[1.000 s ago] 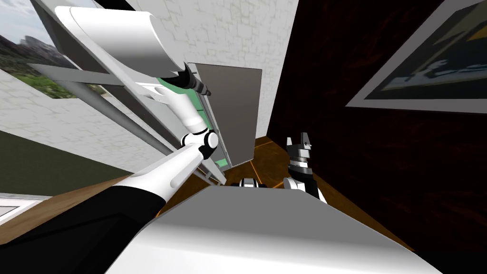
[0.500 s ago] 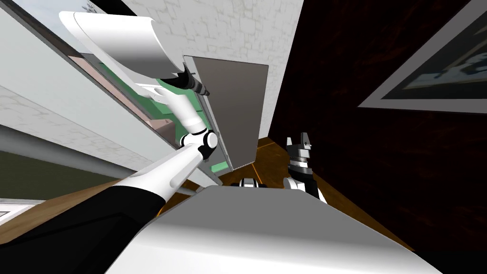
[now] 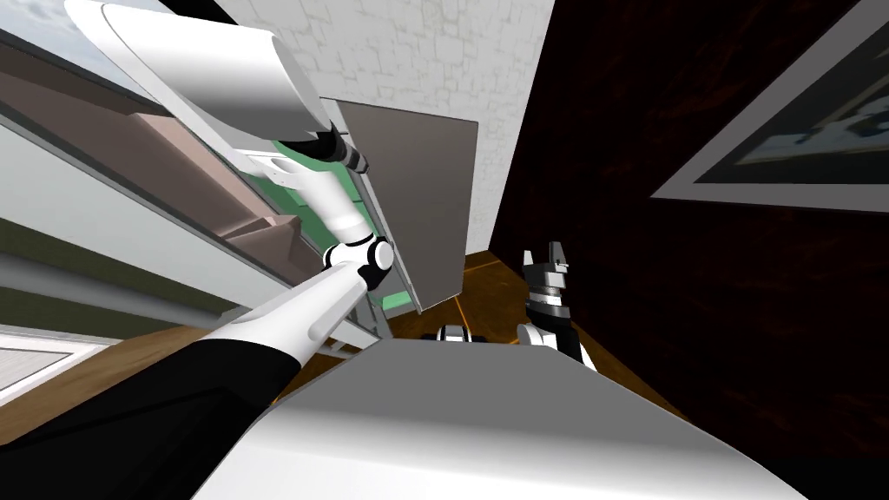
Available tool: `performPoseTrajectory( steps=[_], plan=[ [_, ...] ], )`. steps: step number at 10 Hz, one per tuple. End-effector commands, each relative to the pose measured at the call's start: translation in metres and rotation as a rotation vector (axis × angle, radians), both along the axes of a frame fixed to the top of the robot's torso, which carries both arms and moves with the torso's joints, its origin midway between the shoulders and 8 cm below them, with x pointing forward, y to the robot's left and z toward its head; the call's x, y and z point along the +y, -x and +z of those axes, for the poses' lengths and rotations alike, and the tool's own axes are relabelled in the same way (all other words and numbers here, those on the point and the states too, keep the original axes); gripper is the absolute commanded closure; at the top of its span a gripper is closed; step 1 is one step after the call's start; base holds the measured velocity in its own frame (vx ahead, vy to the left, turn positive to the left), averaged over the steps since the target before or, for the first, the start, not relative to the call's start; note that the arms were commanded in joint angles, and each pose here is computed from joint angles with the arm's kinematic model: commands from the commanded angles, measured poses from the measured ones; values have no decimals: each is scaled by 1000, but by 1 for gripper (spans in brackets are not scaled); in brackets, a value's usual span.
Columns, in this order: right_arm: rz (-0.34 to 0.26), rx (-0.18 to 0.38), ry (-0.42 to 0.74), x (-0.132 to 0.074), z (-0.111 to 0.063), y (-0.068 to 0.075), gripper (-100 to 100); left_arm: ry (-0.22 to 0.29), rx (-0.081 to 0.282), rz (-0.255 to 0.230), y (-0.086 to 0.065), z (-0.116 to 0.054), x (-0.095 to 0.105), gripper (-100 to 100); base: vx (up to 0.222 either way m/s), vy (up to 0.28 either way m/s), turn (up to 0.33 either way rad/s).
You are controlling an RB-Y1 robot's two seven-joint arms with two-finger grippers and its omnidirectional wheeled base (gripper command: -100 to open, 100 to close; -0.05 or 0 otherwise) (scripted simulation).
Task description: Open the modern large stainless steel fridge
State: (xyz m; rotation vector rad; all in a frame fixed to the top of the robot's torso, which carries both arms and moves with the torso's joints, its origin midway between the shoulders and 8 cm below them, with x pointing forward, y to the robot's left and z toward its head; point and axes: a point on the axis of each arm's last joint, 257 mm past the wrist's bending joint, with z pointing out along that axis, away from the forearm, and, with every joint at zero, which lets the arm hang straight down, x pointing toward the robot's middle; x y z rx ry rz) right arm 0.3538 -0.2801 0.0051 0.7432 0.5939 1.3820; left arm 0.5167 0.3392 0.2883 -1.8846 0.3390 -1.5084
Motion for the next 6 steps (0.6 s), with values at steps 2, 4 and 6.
performPoseTrajectory(
  steps=[2, 4, 6],
  plan=[
    [0, 0, 0, 0, 0, 0, 0, 0, 1, 99, 14, 1, 26, 100, -69, -281, 118],
    [0, 0, 0, 0, 0, 0, 0, 1, -1, 155, 24, 3, 41, 100, -104, -303, 97],
    [0, 0, 0, 0, 0, 0, 0, 4, 1, 167, 25, 2, 45, 100, -77, -207, 82]
  ],
)
